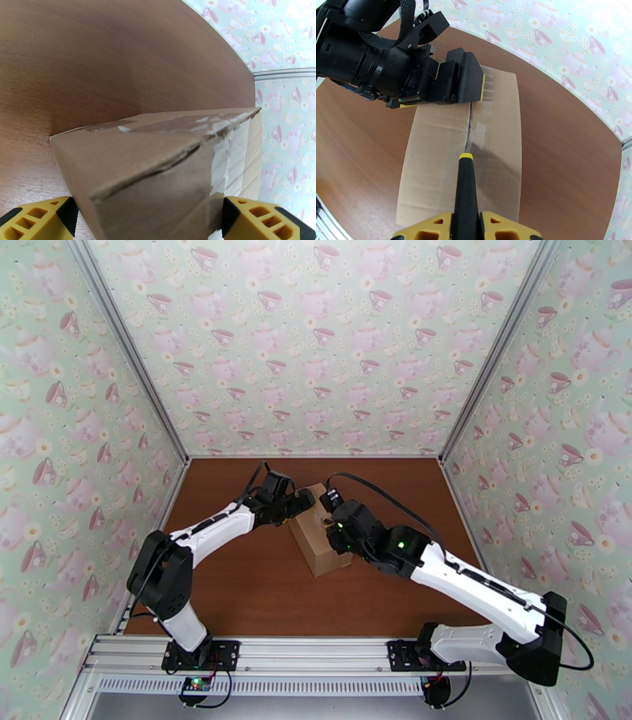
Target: Unpack the express box
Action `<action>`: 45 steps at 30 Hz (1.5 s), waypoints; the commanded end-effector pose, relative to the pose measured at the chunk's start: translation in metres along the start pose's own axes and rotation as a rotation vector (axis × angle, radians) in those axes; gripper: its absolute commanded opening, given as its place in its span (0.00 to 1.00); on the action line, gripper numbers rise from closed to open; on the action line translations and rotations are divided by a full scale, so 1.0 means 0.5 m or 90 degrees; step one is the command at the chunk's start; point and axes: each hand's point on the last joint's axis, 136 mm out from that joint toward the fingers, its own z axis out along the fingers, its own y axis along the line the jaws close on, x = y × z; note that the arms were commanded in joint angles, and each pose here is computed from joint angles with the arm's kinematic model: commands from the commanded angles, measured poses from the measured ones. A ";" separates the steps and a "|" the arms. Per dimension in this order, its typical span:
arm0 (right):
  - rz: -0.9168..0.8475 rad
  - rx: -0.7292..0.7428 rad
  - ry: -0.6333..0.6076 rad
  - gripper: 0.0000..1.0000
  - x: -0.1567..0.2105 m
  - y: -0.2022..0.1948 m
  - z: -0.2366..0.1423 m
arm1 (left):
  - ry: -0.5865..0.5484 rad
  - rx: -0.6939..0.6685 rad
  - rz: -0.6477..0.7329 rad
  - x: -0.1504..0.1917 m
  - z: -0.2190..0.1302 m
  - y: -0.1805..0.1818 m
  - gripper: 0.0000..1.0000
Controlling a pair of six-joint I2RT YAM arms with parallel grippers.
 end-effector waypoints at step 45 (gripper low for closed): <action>0.014 -0.062 0.074 0.00 0.059 0.023 -0.043 | -0.109 -0.166 -0.115 -0.070 0.105 0.156 1.00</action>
